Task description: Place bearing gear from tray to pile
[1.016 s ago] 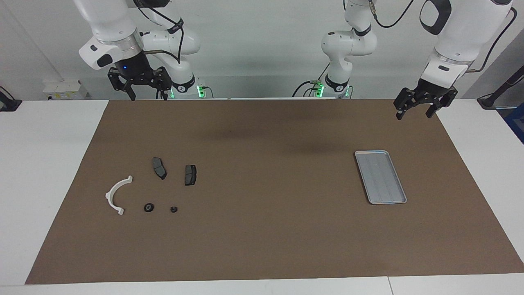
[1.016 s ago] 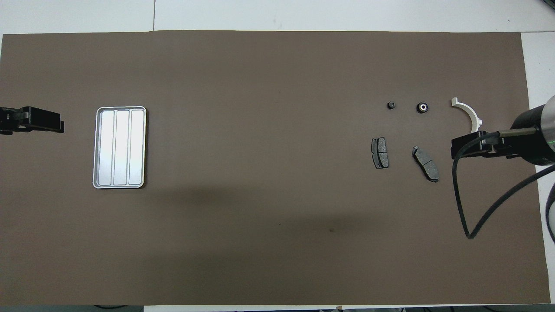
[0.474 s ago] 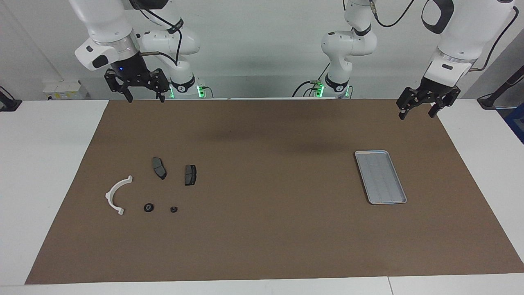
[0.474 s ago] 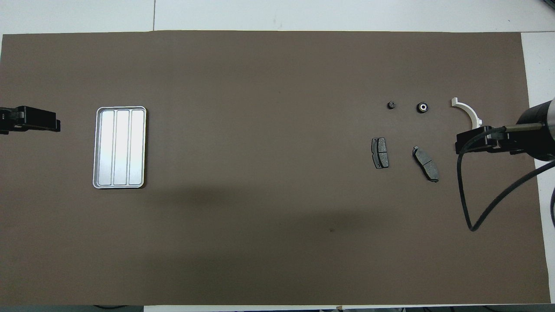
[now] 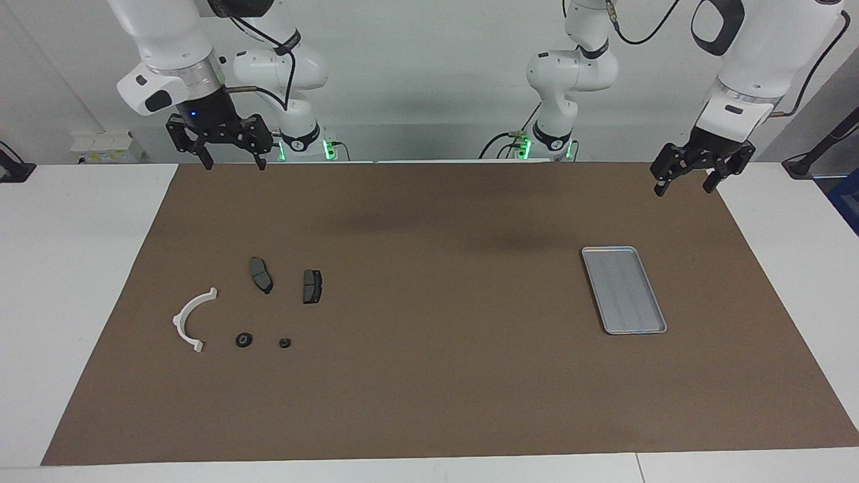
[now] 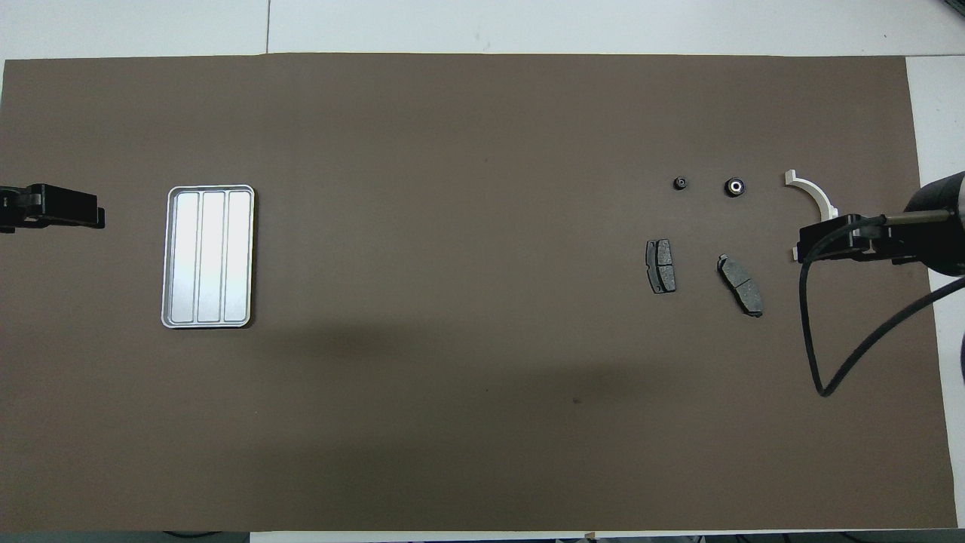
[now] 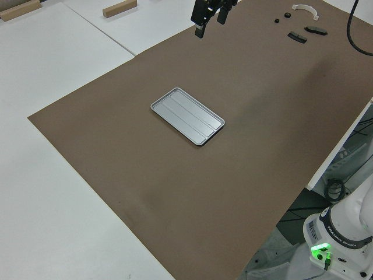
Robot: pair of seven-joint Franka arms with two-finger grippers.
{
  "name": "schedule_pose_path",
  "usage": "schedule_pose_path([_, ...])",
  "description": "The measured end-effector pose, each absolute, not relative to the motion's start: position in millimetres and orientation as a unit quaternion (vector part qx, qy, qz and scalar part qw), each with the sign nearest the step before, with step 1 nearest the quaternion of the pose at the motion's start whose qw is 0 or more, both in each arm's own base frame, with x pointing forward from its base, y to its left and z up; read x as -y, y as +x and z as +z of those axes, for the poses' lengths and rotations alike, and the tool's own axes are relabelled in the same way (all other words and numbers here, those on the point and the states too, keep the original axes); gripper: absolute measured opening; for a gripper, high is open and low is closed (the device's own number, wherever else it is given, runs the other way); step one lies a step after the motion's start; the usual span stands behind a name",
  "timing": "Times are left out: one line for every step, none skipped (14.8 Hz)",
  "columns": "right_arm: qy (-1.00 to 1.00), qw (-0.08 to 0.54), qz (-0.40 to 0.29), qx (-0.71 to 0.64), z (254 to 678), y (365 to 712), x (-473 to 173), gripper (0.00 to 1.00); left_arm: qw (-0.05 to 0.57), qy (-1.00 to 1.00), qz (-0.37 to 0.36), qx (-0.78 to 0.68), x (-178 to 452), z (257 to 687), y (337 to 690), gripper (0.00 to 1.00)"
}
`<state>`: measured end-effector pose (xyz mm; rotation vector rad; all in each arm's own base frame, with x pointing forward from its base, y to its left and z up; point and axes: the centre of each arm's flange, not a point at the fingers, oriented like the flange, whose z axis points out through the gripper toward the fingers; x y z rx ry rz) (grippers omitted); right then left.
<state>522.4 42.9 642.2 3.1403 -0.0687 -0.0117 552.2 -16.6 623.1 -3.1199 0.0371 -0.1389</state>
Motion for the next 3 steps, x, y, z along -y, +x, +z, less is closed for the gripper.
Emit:
schedule_pose_path([1.0, 0.0, -0.004, 0.021, 642.3, 522.4, -43.4, 1.0, 0.009, -0.999, -0.044, -0.012, 16.6, 622.7, 552.2, 1.0])
schedule_pose_path([1.0, 0.0, -0.004, 0.021, 642.3, 522.4, -43.8, 1.0, 0.009, -0.999, -0.044, -0.012, 16.7, 622.2, 552.2, 1.0])
schedule_pose_path([1.0, 0.0, -0.003, 0.021, 642.3, 522.3, -43.9, 1.0, 0.009, -0.999, -0.043, -0.012, 16.9, 621.6, 552.1, 1.0])
